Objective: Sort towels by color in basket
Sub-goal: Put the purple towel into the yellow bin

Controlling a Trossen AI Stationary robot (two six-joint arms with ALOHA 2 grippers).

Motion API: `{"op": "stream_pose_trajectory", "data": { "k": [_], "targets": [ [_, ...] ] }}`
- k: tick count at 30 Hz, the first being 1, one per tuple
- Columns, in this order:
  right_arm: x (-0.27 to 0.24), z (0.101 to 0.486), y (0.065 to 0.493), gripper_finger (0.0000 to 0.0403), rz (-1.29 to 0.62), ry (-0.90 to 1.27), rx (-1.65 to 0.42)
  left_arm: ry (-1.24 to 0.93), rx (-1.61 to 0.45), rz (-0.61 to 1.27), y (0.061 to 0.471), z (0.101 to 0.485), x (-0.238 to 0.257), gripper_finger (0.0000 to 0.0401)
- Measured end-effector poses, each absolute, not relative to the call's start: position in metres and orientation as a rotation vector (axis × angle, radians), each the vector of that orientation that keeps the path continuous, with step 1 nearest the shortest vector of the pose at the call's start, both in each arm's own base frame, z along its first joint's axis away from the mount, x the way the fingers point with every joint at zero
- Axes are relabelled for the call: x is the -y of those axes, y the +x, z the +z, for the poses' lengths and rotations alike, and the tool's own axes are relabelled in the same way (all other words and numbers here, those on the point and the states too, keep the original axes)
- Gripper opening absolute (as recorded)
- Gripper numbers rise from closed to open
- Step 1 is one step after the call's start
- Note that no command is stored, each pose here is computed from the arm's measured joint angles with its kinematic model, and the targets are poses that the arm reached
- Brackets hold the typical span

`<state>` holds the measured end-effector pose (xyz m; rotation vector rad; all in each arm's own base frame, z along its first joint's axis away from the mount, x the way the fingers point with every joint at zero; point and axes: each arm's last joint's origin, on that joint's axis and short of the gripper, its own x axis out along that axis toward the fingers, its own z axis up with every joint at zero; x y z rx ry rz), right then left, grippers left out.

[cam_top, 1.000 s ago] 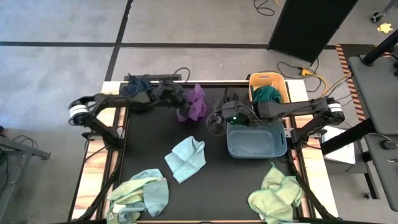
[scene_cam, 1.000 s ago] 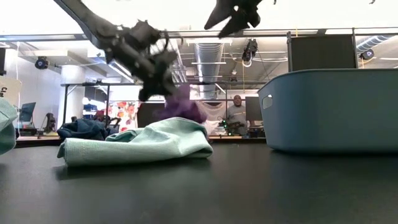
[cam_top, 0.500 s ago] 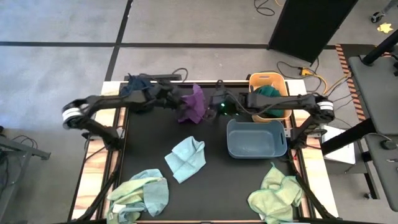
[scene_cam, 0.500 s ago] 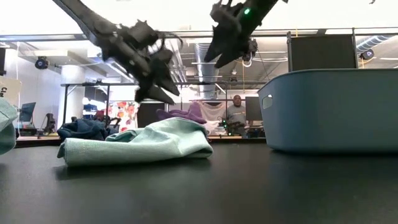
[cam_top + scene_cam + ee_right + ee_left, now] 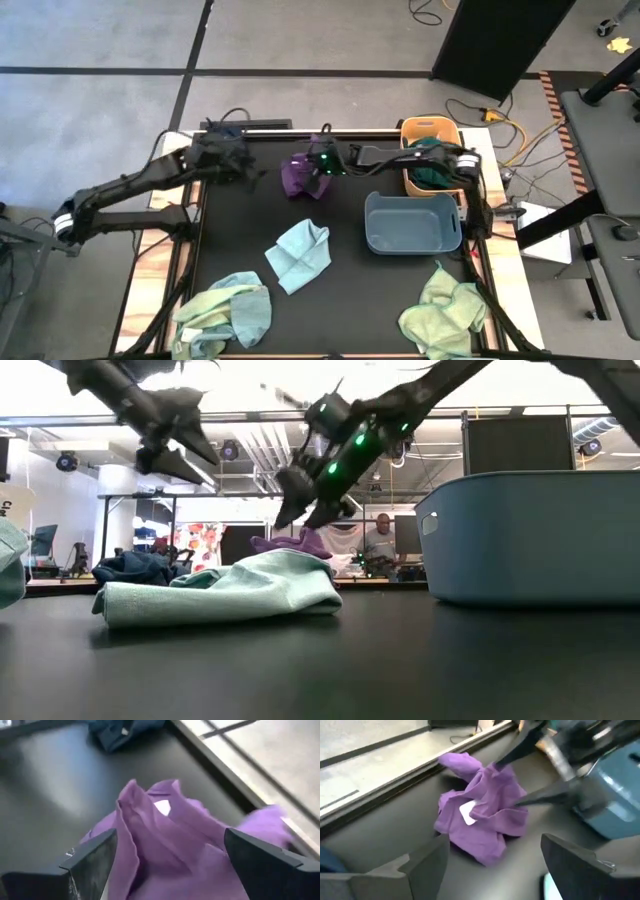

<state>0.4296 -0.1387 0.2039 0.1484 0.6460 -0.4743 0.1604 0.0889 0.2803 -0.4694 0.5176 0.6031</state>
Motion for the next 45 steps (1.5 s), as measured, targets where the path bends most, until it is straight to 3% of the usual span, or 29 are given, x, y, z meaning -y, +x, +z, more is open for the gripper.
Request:
{"op": "stream_pose_trajectory", "data": {
  "k": [7,11,16,21,24,25,32,36,40,45],
  "targets": [
    [0.161,0.157,0.451,0.0357,-0.495,0.278,-0.773,-0.543,-0.398,0.573,0.139,0.275,-0.07,0.0296],
    [0.164,0.136,0.453,0.0329,-0.551,0.379,-0.905,-0.552,-0.351,0.543,0.132,0.277,-0.062,0.0294],
    [0.157,0.127,0.455,0.0247,-0.634,0.403,-1.044,-0.567,-0.248,0.453,0.134,0.282,-0.05,0.0293],
    [0.149,0.135,0.454,0.0122,-0.641,0.422,-1.076,-0.562,-0.179,0.32,0.14,0.291,-0.035,0.0293],
    [0.142,0.151,0.451,0.0039,-0.619,0.423,-1.104,-0.555,-0.175,0.246,0.141,0.297,-0.025,0.0293],
    [0.138,0.158,0.45,0.003,-0.608,0.413,-1.112,-0.551,-0.176,0.228,0.141,0.299,-0.021,0.0293],
    [0.071,0.283,0.424,0.0027,-0.548,0.291,-0.905,-0.505,-0.191,0.134,0.141,0.301,0.006,0.0293],
    [0.019,0.345,0.378,0.0026,-0.583,0.411,-0.821,-0.485,-0.204,0.094,0.141,0.301,0.02,0.0293],
    [-0.021,0.379,0.316,0.0025,-0.693,0.648,-0.874,-0.459,-0.229,0.068,0.141,0.298,0.033,0.0293],
    [-0.044,0.381,0.255,0.0024,-0.952,0.799,-0.979,-0.436,-0.283,0.05,0.148,0.291,0.044,0.0293]
  ]
}}
